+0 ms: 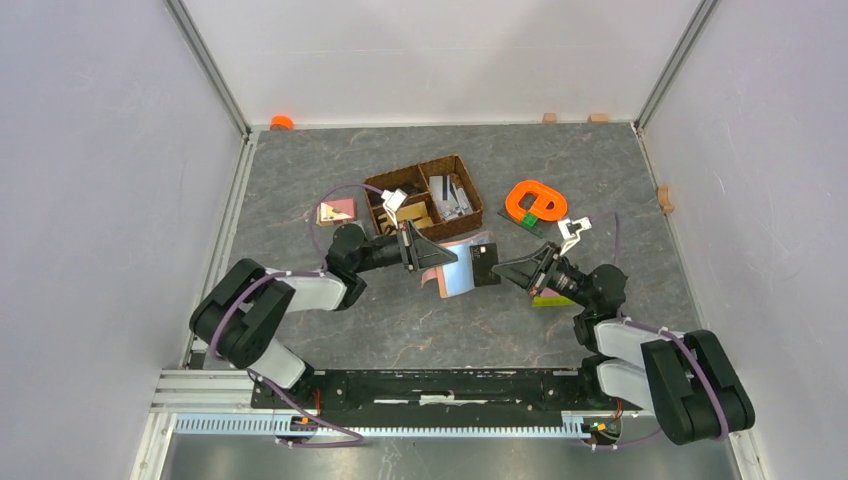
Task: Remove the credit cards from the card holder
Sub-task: Remove the credit card from the card holder, then place the credit card in the storage box.
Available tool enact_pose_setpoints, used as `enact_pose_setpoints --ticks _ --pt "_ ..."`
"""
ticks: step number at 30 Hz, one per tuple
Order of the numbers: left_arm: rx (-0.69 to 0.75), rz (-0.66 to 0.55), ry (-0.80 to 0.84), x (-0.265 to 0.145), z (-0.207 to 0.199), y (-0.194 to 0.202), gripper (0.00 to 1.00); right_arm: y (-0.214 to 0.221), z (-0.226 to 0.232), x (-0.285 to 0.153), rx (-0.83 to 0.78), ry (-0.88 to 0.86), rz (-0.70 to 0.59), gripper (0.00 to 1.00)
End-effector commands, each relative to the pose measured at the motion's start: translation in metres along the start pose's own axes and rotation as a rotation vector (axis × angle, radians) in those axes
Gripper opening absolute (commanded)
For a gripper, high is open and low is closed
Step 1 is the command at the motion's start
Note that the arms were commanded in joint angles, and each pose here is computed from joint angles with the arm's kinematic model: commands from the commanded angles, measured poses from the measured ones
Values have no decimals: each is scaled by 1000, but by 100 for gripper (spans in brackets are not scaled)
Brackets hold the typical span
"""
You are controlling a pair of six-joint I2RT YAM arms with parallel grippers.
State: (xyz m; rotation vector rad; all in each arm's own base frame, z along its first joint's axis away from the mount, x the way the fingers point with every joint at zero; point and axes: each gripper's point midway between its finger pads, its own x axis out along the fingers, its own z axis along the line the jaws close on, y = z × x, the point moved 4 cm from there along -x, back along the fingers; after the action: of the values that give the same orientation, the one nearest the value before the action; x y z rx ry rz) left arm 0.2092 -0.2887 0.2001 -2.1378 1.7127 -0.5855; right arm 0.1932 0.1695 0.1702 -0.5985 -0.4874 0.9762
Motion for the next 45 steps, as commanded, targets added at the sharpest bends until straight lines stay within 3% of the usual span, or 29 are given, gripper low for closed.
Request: enact_pose_setpoints --ticks 1,6,11,21,26,33,45 --pt "97 -36 35 -3 -15 -7 4 -5 -6 -6 -27 35 -55 0" --pt "108 -70 -27 -8 -10 -11 3 -10 -7 -7 -88 56 -64 0" --pt "174 -118 -198 -19 1 -17 2 -16 -18 -8 -170 148 -74 0" --pt "249 -384 -577 -73 10 -38 2 -37 -26 14 -347 317 -63 0" --pt "281 -490 -626 -93 -1 -45 2 -50 -14 42 -434 367 -44 0" --pt "313 -597 -656 -113 -14 -50 2 -63 -18 96 -504 464 79 0" --pt "316 -796 -708 -150 -28 -55 2 -85 -30 196 -1035 476 285 0"
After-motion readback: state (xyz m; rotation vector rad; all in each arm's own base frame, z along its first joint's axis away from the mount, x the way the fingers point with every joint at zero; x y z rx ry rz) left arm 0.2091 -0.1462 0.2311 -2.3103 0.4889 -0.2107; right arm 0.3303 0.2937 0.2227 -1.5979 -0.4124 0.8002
